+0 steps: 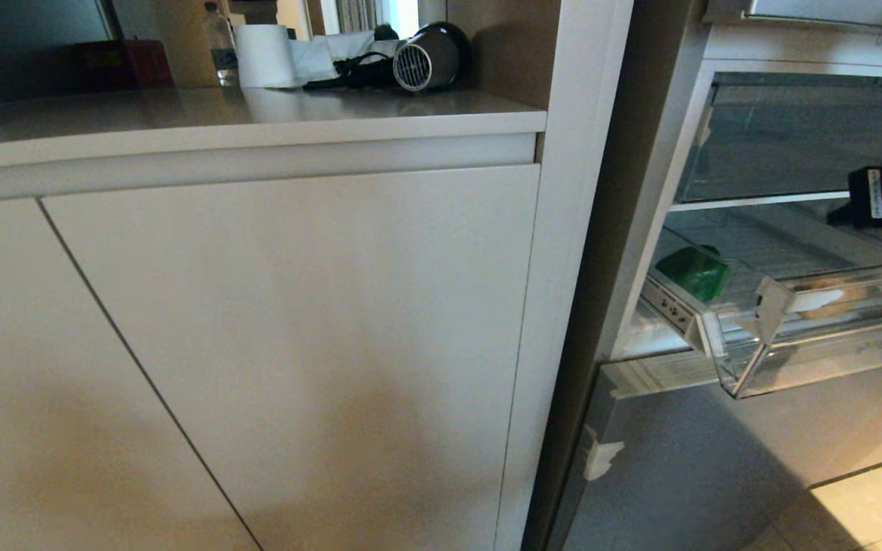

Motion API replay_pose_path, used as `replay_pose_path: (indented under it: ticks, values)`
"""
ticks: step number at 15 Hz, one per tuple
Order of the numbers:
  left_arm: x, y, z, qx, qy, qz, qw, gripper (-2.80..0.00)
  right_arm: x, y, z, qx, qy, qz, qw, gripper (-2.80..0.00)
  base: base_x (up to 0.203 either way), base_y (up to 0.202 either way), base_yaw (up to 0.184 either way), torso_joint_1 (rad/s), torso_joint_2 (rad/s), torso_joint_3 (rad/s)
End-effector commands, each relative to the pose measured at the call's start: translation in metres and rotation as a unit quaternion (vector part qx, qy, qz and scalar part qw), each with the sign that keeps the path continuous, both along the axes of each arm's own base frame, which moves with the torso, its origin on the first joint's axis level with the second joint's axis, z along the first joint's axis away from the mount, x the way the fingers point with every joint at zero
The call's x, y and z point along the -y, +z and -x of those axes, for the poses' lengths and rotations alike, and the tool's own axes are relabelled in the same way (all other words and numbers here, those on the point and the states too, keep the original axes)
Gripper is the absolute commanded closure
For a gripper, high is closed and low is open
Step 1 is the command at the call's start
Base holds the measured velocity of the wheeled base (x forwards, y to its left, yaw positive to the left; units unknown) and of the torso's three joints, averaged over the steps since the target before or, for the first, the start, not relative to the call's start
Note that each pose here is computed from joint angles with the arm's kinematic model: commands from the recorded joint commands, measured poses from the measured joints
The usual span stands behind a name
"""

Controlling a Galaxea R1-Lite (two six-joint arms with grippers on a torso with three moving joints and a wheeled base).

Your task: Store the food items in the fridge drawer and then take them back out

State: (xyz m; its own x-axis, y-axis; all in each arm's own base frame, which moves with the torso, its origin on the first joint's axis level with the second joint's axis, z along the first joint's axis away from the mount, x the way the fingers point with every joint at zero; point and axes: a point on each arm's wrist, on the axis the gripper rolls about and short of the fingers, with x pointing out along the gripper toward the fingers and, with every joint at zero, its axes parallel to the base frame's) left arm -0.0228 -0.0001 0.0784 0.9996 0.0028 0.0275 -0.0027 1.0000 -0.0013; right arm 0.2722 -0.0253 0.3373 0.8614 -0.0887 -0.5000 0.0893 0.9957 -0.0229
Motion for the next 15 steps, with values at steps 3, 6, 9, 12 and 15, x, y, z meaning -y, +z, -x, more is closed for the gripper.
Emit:
replay_pose_path:
  ticks: [3,6,9,12,15]
  values:
    - [0.000,-0.003,-0.001,-0.005,0.000,0.000,1.0000,0.00,0.022,-0.023,-0.030,-0.041,-0.042,0.007,0.998,0.00,0.000,0.000,0.000,0.000,0.00,0.000]
    - [0.000,-0.003,-0.001,-0.005,0.000,0.000,1.0000,0.00,0.037,-0.029,-0.033,-0.054,-0.055,0.020,0.997,0.00,0.000,0.000,0.000,0.000,0.00,0.000]
    - [0.000,-0.003,-0.001,-0.005,0.000,0.000,1.0000,0.00,0.047,-0.031,-0.029,-0.064,-0.065,0.029,0.995,0.00,0.000,0.000,0.000,0.000,0.00,0.000]
    - [0.000,-0.003,-0.001,-0.005,0.000,0.000,1.0000,0.00,0.056,-0.032,-0.021,-0.083,-0.078,0.029,0.993,0.00,0.000,0.000,0.000,0.000,0.00,0.000]
    - [0.000,-0.003,-0.001,-0.005,0.000,0.000,1.0000,0.00,0.057,-0.025,-0.003,-0.081,-0.082,0.036,0.993,0.00,0.000,0.000,0.000,0.000,0.00,0.000]
